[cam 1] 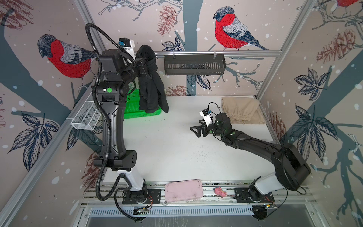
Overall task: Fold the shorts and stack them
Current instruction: 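Grasp the black shorts' waistband with the left gripper and lift them out, then lower the black shorts to the table center while the right gripper grasps the waistband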
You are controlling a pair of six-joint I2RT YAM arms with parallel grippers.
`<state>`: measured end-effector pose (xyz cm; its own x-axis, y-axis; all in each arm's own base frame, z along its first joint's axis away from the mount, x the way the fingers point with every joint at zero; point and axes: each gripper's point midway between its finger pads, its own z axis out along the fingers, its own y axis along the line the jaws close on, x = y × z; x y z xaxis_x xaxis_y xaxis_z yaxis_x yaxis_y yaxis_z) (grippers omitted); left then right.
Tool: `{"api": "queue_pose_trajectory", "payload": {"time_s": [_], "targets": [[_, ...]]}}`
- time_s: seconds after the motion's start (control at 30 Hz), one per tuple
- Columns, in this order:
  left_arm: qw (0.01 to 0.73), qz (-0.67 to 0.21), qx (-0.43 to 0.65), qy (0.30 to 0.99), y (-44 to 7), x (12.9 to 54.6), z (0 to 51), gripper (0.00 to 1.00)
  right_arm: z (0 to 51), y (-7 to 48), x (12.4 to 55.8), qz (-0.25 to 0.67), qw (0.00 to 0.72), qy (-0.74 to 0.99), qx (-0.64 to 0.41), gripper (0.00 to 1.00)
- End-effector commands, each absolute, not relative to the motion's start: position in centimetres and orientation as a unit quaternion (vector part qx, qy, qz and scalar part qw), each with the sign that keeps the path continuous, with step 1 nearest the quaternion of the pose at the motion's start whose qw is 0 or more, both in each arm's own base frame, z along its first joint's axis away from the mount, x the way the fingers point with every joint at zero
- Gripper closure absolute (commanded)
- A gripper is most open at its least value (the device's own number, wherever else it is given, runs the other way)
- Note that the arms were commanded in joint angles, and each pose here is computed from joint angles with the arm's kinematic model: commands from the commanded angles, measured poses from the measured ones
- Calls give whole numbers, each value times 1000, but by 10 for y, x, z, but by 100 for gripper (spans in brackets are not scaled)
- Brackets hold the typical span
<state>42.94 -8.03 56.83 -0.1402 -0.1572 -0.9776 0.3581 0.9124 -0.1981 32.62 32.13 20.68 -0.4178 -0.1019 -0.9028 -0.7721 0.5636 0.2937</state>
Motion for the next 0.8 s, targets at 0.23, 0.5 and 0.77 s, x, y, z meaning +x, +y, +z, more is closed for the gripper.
{"api": "queue_pose_trajectory", "payload": {"time_s": [0.23,0.5,0.77], "targets": [[602,-371,178,685,-170,375,575,100,244,282,329,320,511,749,-274,1],[498,-373,138,771,-184,412,415,100,225,264,313,288,479,778,-286,0],[414,-376,111,821,-193,413,286,100,196,297,304,262,441,789,-338,0]]}}
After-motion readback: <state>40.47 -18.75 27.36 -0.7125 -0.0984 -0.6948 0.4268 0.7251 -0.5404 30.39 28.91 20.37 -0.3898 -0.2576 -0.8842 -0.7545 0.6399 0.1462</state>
